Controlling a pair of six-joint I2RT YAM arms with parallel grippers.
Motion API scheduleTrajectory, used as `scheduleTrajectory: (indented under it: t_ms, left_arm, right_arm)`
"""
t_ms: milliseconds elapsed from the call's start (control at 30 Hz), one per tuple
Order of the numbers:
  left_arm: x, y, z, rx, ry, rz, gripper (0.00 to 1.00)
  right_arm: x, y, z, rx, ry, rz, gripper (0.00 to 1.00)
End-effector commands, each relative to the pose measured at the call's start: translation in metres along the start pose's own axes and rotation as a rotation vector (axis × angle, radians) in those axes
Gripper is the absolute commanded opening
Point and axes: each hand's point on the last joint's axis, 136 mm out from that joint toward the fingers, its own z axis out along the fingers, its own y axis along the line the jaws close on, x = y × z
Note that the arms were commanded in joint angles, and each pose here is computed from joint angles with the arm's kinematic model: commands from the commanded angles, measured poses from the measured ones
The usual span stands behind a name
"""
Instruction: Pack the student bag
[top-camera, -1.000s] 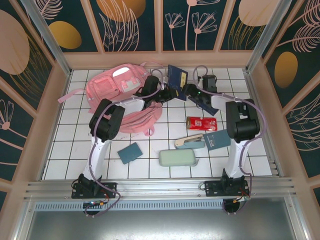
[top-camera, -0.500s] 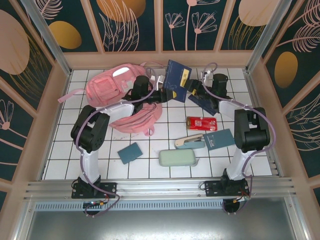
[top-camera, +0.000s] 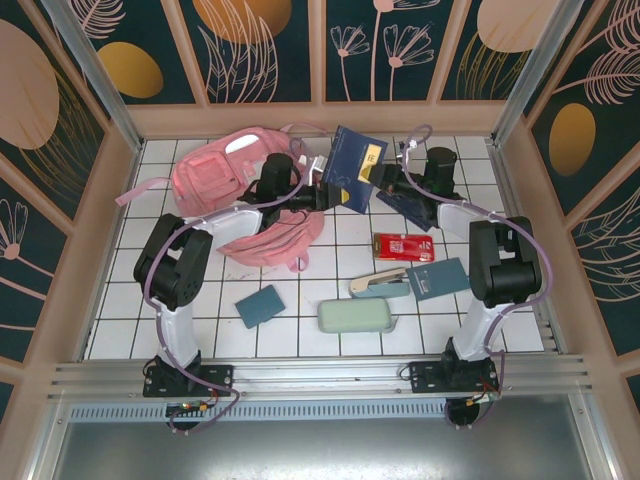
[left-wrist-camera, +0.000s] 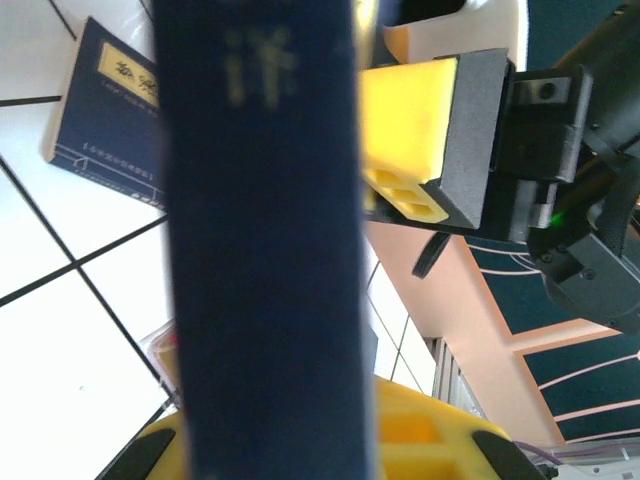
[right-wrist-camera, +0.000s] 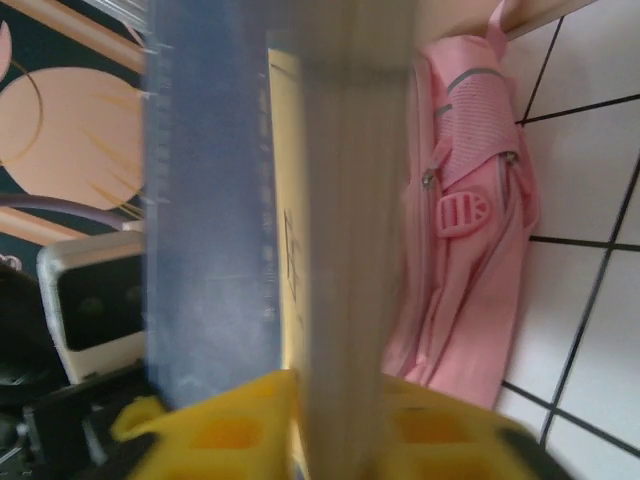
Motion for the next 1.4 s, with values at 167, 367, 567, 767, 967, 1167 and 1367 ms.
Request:
scheduleTrajectory:
  t_ms: [167, 367, 567, 767, 967, 1167, 1367]
  left_arm:
    - [-0.01, -0.027, -0.006, 0.001, 0.021, 0.137, 0.47]
    - [-0.03, 0.001, -0.038, -0.264, -0.055, 0.179, 0.58]
    - [-0.024, 0.045, -0.086, -0.656, -0.052, 0.251, 0.57]
    - [-0.004, 0.056, -0.126, -0.834, -0.013, 0.292, 0.51]
    - [0.035, 0.067, -0.13, -0.91, 0.097, 0.286, 0.48]
    - [0.059, 0.08, -0.143, -1.024, 0.179, 0.313, 0.48]
    - [0.077, 0.088, -0.135, -1.031, 0.239, 0.332, 0.48]
  right_arm:
    - [0.007, 0.032, -0.004, -0.064, 0.005, -0.068, 0.0]
    - [0.0, 0.034, -0.019, -0.007, -0.069, -0.057, 0.0]
    - [0.0, 0.034, -0.035, 0.07, -0.142, -0.055, 0.0]
    - [0.007, 0.037, -0.044, 0.093, -0.166, -0.059, 0.0]
    - [0.012, 0.039, -0.048, 0.106, -0.158, -0.068, 0.0]
    - [0.014, 0.041, -0.05, 0.102, -0.162, -0.065, 0.0]
    - [0.018, 0.038, -0.048, 0.105, -0.153, -0.054, 0.0]
